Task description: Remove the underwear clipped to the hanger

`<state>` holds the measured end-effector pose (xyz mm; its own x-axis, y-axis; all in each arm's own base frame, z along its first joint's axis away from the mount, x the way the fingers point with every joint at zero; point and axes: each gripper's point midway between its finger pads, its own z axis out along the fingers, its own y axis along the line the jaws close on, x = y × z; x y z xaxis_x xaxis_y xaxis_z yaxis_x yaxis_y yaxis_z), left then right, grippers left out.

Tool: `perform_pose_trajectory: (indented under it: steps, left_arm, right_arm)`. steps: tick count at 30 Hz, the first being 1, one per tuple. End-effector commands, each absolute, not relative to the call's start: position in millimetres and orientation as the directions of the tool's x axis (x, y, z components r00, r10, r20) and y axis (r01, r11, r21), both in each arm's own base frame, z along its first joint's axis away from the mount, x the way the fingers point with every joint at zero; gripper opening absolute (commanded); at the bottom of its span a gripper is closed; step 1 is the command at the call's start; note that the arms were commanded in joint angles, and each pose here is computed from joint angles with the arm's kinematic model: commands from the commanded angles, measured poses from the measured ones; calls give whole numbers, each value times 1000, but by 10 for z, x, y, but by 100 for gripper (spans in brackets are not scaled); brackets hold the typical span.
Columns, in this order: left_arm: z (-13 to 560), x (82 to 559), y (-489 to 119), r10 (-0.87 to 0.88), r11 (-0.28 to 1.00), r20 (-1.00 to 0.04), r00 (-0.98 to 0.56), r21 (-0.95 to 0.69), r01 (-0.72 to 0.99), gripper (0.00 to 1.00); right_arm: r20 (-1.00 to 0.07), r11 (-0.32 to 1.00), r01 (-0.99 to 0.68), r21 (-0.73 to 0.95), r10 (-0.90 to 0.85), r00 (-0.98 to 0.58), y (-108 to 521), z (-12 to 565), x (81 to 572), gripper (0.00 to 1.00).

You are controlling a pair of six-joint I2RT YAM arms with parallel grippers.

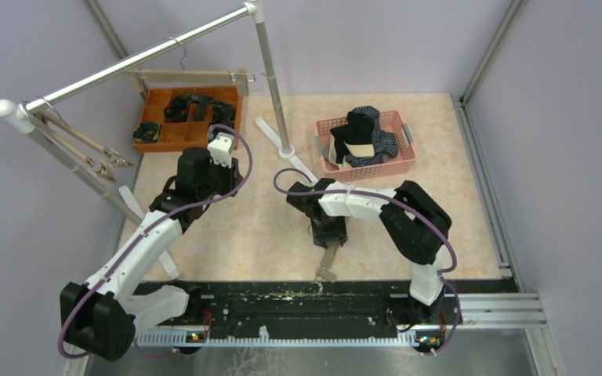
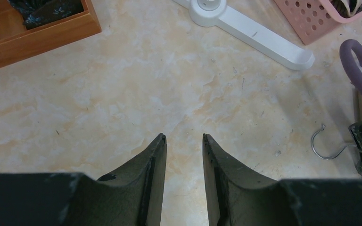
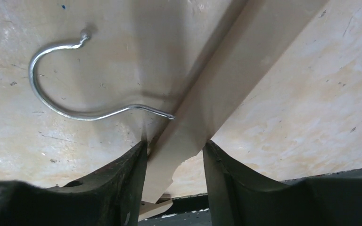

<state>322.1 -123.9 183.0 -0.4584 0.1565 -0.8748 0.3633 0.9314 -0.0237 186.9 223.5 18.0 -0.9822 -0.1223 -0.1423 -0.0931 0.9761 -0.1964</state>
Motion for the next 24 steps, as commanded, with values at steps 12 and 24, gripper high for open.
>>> perform_pose_trajectory:
  steps: [12, 24]
  left_arm:
    - [1830, 3303, -1225, 173, 931, -874, -454, -5, 364, 39]
    - [1814, 3377, -1182, 186, 939, -873, -451, 22, 344, 40]
  right_arm:
    - [-151, 935, -70, -347, -129, -980, 2000, -236, 1931, 46]
    - [-334, 939, -37, -341, -158, -929, 1976, -433, 2289, 45]
